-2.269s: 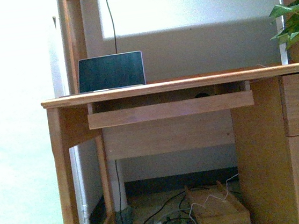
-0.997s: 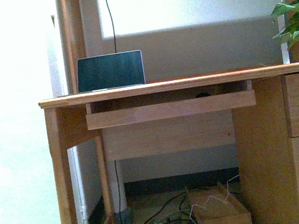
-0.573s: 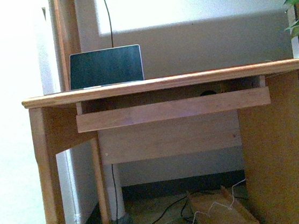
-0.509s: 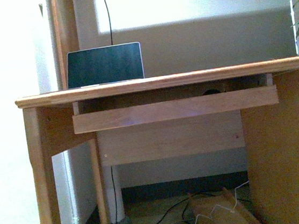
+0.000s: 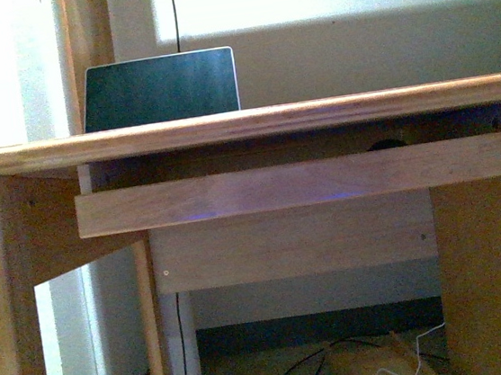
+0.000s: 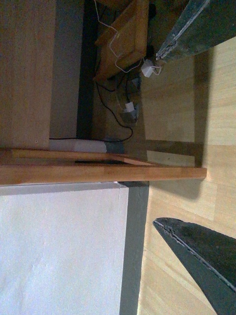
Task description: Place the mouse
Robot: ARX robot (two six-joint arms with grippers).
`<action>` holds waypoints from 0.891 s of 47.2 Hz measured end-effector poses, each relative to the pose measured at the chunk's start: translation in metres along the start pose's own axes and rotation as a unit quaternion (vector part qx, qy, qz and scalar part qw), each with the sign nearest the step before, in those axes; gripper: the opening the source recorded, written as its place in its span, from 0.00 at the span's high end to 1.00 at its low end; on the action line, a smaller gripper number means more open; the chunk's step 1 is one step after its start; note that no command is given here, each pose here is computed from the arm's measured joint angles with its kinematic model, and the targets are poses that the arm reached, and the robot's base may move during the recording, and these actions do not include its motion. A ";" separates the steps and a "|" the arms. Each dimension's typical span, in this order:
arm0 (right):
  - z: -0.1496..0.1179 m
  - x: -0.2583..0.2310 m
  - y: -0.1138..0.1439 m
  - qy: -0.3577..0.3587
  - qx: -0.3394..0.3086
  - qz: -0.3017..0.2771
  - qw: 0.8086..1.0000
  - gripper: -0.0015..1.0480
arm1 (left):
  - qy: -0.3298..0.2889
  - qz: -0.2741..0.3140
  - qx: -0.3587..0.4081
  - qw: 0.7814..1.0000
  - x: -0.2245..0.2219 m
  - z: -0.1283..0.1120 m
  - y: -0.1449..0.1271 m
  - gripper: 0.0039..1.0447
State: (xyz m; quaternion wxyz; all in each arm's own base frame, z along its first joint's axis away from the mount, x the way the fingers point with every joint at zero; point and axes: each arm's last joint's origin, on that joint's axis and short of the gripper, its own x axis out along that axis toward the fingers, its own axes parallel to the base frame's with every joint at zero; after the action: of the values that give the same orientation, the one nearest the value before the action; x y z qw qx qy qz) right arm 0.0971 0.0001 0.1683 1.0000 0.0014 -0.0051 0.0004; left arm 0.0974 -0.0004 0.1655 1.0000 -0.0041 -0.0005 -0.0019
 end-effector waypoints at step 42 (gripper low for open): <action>0.000 0.000 0.000 0.000 0.000 0.000 1.000 0.07 | 0.000 0.000 0.000 1.000 0.000 0.000 0.000 0.07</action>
State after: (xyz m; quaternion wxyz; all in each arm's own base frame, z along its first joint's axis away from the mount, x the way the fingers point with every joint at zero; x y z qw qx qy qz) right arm 0.0971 0.0001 0.1683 1.0000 0.0014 -0.0051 0.0002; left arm 0.0974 -0.0004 0.1655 1.0000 -0.0041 -0.0007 -0.0019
